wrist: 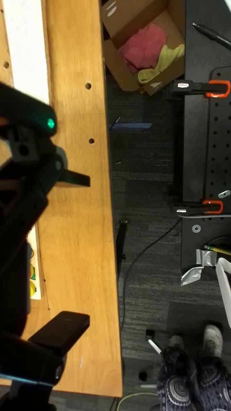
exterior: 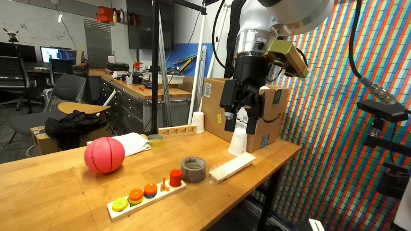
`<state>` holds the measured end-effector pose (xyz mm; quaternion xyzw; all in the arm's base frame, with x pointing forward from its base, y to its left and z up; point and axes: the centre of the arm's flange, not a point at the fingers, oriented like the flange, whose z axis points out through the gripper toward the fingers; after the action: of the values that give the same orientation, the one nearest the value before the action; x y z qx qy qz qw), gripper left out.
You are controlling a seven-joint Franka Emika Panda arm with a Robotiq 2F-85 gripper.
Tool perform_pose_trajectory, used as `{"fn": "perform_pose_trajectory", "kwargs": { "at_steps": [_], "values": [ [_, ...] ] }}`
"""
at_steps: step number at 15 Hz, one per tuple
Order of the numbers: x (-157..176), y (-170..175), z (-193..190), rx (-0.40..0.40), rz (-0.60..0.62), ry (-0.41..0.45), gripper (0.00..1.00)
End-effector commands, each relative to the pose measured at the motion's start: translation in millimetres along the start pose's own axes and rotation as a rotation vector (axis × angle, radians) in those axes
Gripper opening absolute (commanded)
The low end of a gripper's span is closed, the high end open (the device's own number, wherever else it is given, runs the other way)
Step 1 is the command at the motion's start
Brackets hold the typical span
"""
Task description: Push the basketball to the right side of the table
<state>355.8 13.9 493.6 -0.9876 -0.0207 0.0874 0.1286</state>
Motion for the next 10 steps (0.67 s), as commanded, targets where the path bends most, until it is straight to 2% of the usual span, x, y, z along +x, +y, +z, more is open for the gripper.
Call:
{"fn": "perform_pose_trajectory", "kwargs": {
  "at_steps": [1, 6, 8, 10],
  "values": [
    [0, 0, 0, 0.000, 0.000, 0.000, 1.00],
    [0, 0, 0, 0.000, 0.000, 0.000, 1.00],
    [-1, -19, 1, -0.016, -0.030, 0.022, 1.00],
    [-1, -45, 2, -0.063, -0.088, 0.069, 1.00]
  ]
}}
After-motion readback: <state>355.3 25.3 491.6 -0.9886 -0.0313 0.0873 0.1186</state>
